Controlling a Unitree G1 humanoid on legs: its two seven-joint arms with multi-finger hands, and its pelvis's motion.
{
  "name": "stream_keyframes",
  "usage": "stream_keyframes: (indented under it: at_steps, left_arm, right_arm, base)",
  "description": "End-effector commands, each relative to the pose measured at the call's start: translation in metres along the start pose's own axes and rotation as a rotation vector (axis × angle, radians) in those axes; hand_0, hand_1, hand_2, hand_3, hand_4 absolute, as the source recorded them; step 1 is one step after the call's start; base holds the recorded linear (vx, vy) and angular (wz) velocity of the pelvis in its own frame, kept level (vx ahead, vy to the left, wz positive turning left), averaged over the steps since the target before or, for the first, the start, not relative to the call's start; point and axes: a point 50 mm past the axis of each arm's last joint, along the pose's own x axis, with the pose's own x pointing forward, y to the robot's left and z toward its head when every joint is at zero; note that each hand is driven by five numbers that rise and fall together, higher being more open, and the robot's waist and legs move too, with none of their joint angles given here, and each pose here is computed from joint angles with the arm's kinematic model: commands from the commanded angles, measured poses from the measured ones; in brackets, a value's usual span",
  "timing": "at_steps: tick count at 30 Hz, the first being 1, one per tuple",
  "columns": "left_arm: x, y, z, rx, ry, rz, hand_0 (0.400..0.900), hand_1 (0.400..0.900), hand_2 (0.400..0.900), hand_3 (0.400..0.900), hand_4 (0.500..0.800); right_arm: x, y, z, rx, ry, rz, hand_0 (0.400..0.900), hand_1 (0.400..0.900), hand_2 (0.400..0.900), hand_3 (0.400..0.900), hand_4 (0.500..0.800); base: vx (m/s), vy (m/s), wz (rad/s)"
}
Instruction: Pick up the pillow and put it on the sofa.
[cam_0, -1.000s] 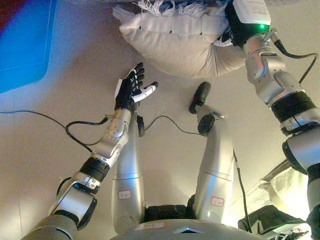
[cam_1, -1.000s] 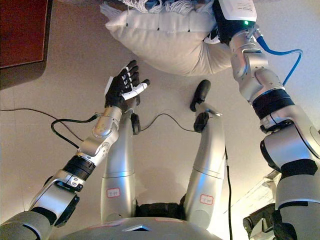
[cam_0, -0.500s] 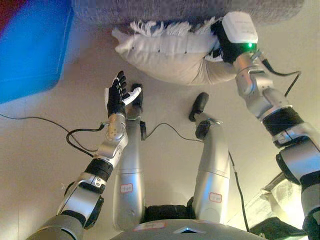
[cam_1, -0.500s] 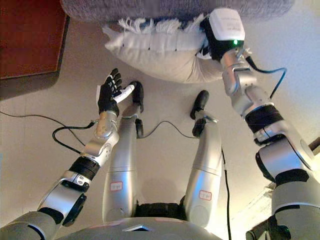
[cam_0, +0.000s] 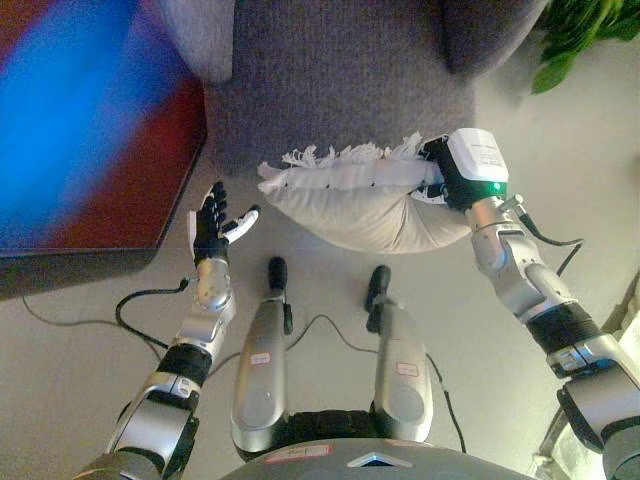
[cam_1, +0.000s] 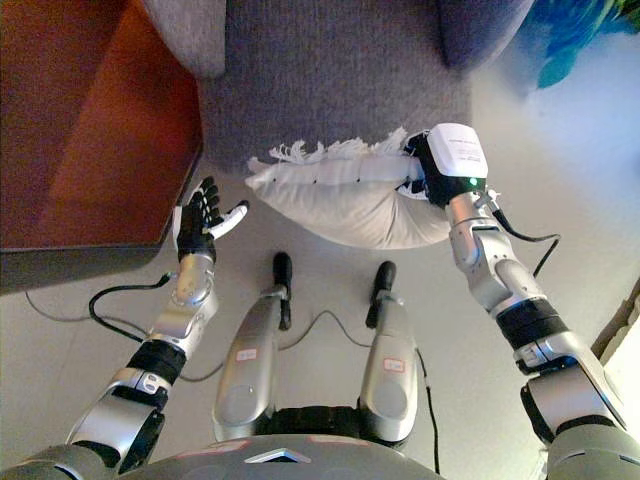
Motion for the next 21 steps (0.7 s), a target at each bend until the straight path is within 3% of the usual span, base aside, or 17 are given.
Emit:
stream_keyframes:
  at_steps: [1,9,21]
  left_arm:
    - [-0.014,0.011,-0.003,0.054,-0.069,-0.044,0.900,0.900,0.900,0.900,0.800]
    - [-0.039,0.026,-0.034,0.061,0.039,-0.072,0.900,0.900,0.900,0.900,0.800]
    - [-0.053,0.040,-0.042,0.027,0.084,-0.104,0.900,0.900,0.900,0.900,0.800]
  right_arm:
    - [0.013,-0.102,0.047,0.105,-0.295,-0.487,0.400,0.400,0.400,0.400,0.500]
    - [-0.017,-0.115,0.041,0.121,-0.314,-0.538,0.400,0.400,0.400,0.400,0.500]
    - [-0.002,-0.101,0.013,0.283,-0.203,-0.372,0.400,0.400,0.400,0.400,0.500]
  base:
    - [0.170,-0.014,-0.11]
    - [0.151,-0.011,-0.10]
    - [0.089,-0.004,0.09]
